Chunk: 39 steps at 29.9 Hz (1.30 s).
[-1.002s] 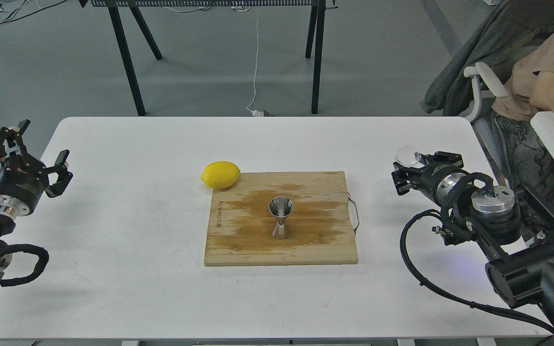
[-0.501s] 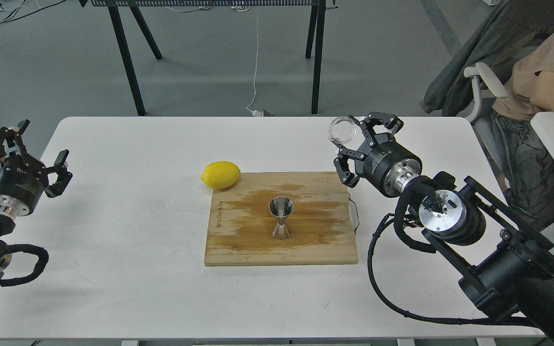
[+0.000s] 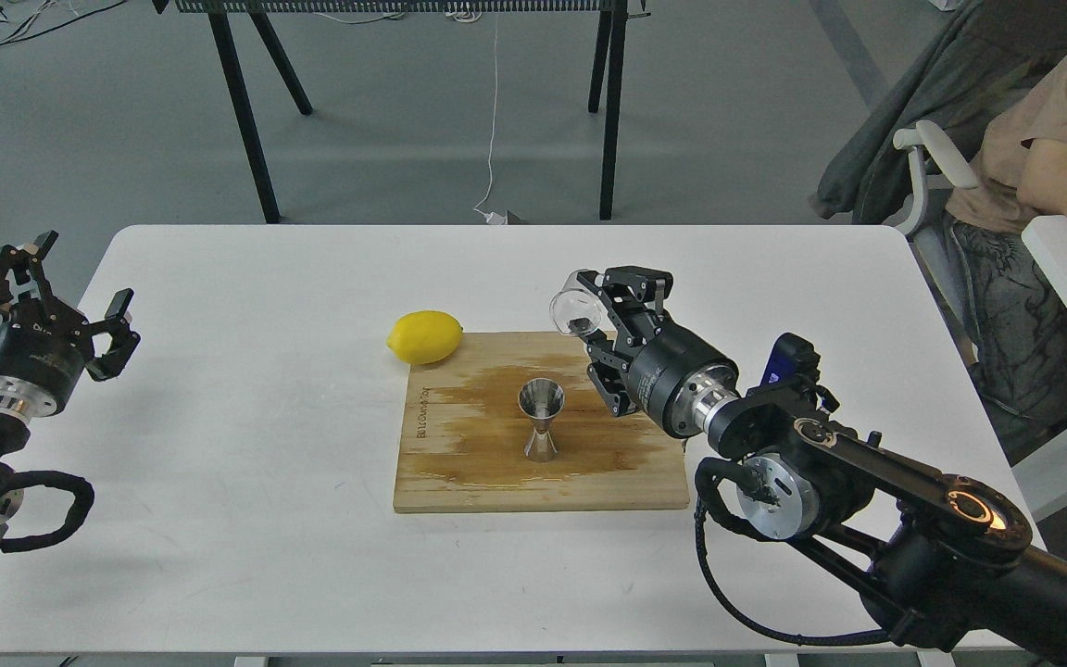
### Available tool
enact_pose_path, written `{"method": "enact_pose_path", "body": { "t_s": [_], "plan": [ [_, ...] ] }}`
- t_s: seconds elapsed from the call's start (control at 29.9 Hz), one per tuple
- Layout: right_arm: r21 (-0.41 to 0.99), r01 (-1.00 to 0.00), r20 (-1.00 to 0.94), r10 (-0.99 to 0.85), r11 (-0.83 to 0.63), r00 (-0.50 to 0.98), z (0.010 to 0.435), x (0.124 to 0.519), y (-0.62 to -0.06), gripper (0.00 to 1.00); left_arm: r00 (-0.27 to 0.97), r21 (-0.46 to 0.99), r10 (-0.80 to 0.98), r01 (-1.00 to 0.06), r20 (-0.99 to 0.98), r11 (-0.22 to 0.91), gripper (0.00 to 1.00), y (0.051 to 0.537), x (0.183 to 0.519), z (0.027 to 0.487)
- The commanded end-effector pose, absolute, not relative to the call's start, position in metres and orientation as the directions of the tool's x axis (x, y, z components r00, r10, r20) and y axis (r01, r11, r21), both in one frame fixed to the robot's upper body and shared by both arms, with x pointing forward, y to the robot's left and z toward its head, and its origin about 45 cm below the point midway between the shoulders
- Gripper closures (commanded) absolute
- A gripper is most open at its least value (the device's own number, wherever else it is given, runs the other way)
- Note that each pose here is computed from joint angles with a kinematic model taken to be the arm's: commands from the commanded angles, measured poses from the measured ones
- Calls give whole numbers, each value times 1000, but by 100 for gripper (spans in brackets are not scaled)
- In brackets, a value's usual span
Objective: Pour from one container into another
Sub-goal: 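Grasp the clear glass with the right gripper and lift it, then tilt the held glass over the jigger to pour into it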
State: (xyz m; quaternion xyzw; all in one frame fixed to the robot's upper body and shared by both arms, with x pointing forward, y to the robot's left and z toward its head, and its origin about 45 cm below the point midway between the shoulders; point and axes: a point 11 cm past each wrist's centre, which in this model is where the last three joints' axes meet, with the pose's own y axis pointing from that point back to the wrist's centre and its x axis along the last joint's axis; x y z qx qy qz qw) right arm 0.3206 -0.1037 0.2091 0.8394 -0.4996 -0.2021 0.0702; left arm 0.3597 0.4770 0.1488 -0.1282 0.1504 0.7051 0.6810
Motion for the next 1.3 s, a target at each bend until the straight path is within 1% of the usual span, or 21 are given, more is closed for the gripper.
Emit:
{"method": "enact_pose_path", "body": {
  "t_s": [0.0,0.33,0.67,0.84,0.97,1.27],
  "plan": [
    [312,-800,-188,-859,-512,476,208,317,-98,60,-39,37,922,-999,-386,-27,2,477,360,149],
    [300,-762,72,-783,-573,618,203,310,-89,60,-40,39,922,-999,-386,-27,2,477,359,148],
    [286,-743,303,-678,-605,669,197,311,-94,61,-40,39,922,-999,-386,-27,2,477,359,148],
    [259,-746,360,-656,-613,664,195,315,-97,61,-45,46,922,-998,-386,-29,2,478,357,145],
    [259,-740,423,-616,-621,665,185,316,-100,61,-45,46,922,-998,-386,-29,2,478,357,145],
    [212,-729,442,-601,-651,665,189,316,-98,61,-46,48,922,-998,-386,-30,2,478,356,145]
  ]
}}
